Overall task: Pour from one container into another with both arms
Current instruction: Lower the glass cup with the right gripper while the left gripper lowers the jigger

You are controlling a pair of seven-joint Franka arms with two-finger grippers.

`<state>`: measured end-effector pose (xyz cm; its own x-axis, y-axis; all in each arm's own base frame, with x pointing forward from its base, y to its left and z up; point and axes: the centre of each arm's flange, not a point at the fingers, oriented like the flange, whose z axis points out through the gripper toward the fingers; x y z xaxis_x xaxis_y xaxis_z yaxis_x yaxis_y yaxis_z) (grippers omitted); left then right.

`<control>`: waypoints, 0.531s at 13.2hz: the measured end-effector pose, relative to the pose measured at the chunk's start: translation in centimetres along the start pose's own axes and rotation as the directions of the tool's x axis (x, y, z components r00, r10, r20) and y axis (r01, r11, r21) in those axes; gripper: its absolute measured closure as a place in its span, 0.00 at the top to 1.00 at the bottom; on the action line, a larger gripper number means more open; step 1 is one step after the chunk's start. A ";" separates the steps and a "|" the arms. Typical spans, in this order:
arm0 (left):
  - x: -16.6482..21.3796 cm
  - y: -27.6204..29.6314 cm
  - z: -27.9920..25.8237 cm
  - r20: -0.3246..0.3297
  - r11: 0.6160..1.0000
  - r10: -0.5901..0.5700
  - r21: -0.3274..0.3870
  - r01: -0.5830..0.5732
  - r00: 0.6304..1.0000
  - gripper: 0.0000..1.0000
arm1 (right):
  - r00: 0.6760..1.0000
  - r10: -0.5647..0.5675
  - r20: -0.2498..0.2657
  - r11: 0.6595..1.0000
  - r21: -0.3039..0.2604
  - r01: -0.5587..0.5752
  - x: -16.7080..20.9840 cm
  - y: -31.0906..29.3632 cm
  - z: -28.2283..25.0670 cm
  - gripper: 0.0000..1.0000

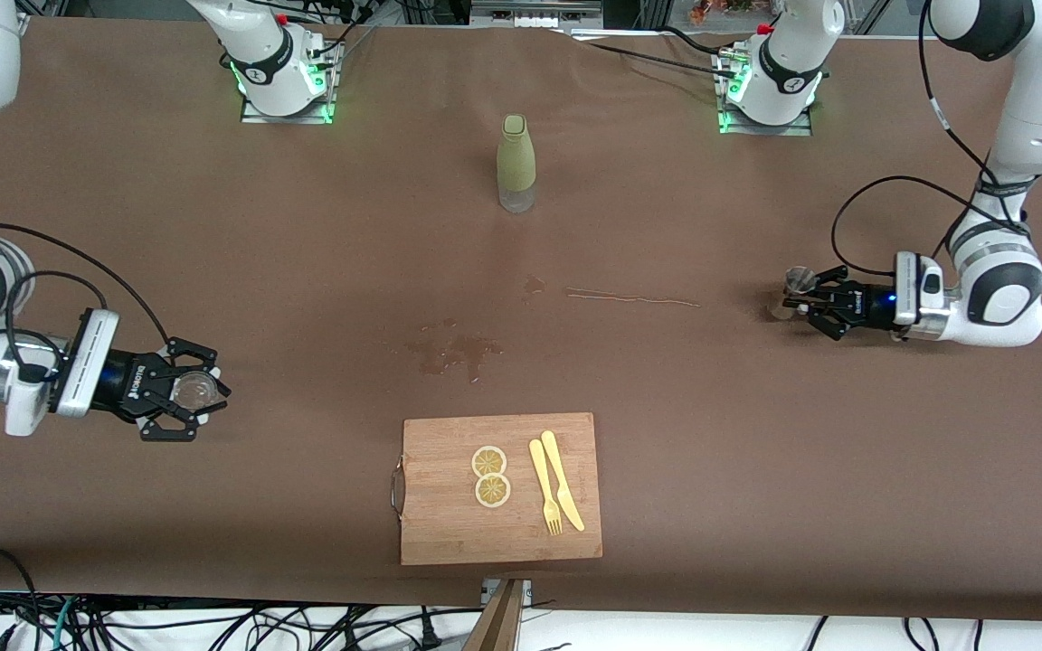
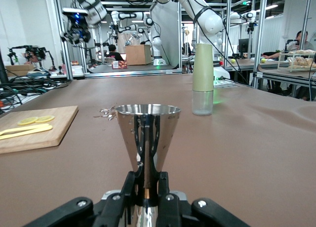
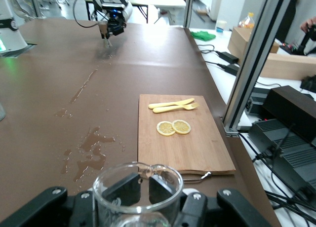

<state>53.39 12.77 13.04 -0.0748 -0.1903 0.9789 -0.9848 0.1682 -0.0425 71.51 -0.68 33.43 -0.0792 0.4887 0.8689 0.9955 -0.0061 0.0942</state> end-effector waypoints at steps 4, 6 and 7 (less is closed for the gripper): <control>-2.6 1.6 -2.1 -0.004 0.999 -0.026 0.029 0.026 1.000 0.21 | 0.976 -0.067 -0.205 0.997 0.030 0.075 -8.7 -4.0 4.4 0.18; -2.8 2.0 -3.2 0.001 0.999 -0.028 0.041 0.028 1.000 0.21 | 0.965 -0.044 -0.260 0.997 0.046 0.058 -12.6 -7.0 5.8 0.19; -2.8 2.1 -3.5 0.003 0.999 -0.024 0.045 0.024 1.000 0.21 | 0.961 -0.026 -0.276 0.998 0.056 0.043 -14.1 -8.4 6.2 0.19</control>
<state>52.10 17.05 10.93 -0.0513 -0.1976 0.9789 -0.9924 0.1202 -0.0278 64.62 -2.09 17.39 -0.1158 0.2293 0.9664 0.9926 0.0632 0.1040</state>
